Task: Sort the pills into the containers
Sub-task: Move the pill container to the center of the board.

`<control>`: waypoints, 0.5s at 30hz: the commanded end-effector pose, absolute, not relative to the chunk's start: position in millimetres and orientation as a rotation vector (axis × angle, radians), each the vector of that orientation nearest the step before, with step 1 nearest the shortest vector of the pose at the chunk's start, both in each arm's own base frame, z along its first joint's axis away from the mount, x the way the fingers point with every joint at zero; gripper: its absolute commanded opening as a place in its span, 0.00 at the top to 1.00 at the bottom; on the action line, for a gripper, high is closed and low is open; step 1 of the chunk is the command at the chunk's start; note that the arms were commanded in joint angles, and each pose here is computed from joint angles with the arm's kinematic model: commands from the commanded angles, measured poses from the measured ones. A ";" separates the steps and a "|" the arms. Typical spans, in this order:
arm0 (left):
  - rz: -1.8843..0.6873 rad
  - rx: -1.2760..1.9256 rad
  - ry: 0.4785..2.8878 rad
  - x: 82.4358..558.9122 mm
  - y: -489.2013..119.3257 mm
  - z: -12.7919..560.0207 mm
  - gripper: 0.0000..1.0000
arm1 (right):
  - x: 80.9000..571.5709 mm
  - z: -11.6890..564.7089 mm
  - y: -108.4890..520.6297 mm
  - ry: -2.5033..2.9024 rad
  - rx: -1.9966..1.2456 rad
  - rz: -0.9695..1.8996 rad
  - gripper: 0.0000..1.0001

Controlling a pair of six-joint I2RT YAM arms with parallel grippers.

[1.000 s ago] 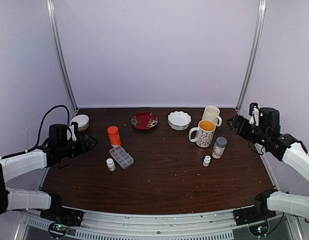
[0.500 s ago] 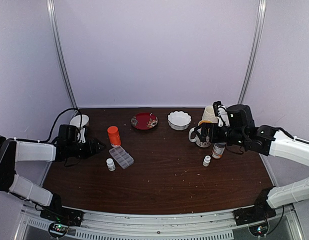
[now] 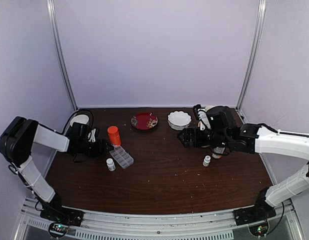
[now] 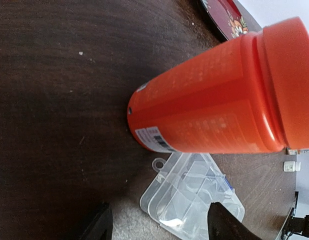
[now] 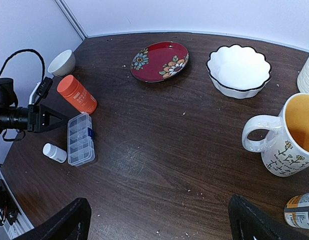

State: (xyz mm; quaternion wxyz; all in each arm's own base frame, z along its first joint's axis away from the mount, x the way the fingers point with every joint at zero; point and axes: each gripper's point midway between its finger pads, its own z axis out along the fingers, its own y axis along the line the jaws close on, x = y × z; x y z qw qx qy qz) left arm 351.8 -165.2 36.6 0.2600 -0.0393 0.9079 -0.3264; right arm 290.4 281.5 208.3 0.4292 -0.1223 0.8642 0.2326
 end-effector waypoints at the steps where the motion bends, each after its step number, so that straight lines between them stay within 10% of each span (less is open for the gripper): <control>1: -0.911 -0.070 2.413 370.0 -174.9 40.1 0.36 | 295.7 211.1 289.2 2.142 -0.319 0.572 0.00; 15: -1.075 0.102 2.431 354.9 -240.8 26.8 0.71 | 298.9 189.1 314.1 2.198 -0.342 0.633 0.00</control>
